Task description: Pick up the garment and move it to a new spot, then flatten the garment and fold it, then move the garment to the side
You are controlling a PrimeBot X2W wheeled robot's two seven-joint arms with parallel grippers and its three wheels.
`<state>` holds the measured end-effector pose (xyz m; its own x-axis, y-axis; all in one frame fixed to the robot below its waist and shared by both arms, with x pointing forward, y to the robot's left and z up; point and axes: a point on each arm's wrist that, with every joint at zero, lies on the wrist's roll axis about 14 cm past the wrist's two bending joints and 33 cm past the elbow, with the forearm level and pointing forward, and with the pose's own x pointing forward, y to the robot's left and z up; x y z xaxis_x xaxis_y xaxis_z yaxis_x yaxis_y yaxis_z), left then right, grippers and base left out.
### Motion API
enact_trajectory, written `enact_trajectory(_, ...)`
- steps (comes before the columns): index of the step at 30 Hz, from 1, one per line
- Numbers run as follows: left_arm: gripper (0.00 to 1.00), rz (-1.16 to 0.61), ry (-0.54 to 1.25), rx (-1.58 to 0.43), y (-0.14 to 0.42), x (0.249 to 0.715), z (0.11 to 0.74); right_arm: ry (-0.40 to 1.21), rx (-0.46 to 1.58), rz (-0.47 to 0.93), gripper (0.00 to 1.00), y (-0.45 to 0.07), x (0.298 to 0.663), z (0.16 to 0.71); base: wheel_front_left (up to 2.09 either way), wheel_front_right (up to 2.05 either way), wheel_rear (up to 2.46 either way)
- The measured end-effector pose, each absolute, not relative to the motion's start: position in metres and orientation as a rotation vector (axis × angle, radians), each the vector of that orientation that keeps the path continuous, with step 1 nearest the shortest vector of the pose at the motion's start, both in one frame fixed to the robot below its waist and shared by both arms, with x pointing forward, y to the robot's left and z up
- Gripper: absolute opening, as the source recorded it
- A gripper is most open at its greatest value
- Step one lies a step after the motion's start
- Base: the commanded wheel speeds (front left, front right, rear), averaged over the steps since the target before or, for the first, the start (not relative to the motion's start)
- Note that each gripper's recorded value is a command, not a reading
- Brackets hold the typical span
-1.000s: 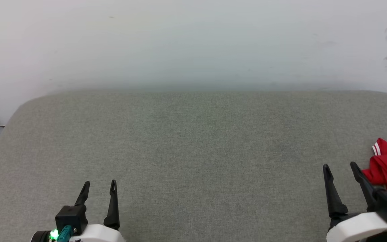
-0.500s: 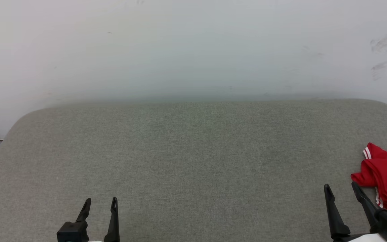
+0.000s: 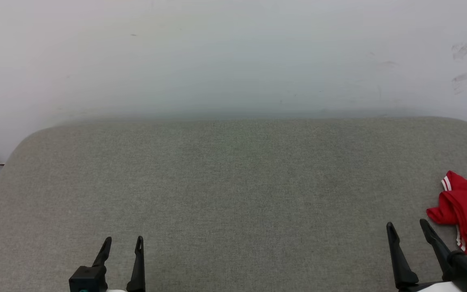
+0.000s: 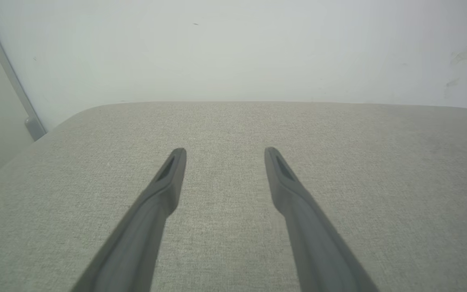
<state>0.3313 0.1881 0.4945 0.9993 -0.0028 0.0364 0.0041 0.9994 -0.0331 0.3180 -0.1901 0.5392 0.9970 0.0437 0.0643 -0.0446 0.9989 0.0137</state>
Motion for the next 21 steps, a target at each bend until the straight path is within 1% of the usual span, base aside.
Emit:
enact_trajectory(10, 1.00, -0.013, -0.033, -0.041, 0.186, 0.332, 0.493, -0.064, 0.020, 0.047, 1.00, -0.189, 0.319, 0.538, 0.00, 0.00, 0.00)
enact_trajectory(11, 0.00, -0.012, -0.028, -0.042, 0.185, 0.332, 0.492, -0.060, 0.021, 0.047, 0.00, -0.189, 0.319, 0.537, 0.00, 0.00, 0.00)
enact_trajectory(16, 0.00, -0.005, 0.053, -0.060, 0.183, 0.323, 0.468, -0.003, 0.036, 0.043, 0.00, -0.190, 0.316, 0.518, 0.00, 0.00, 0.00)
enact_trajectory(21, 0.00, 0.022, 0.086, -0.156, 0.187, 0.324, 0.463, 0.014, 0.144, 0.041, 0.00, -0.189, 0.317, 0.512, 0.00, 0.00, 0.00)
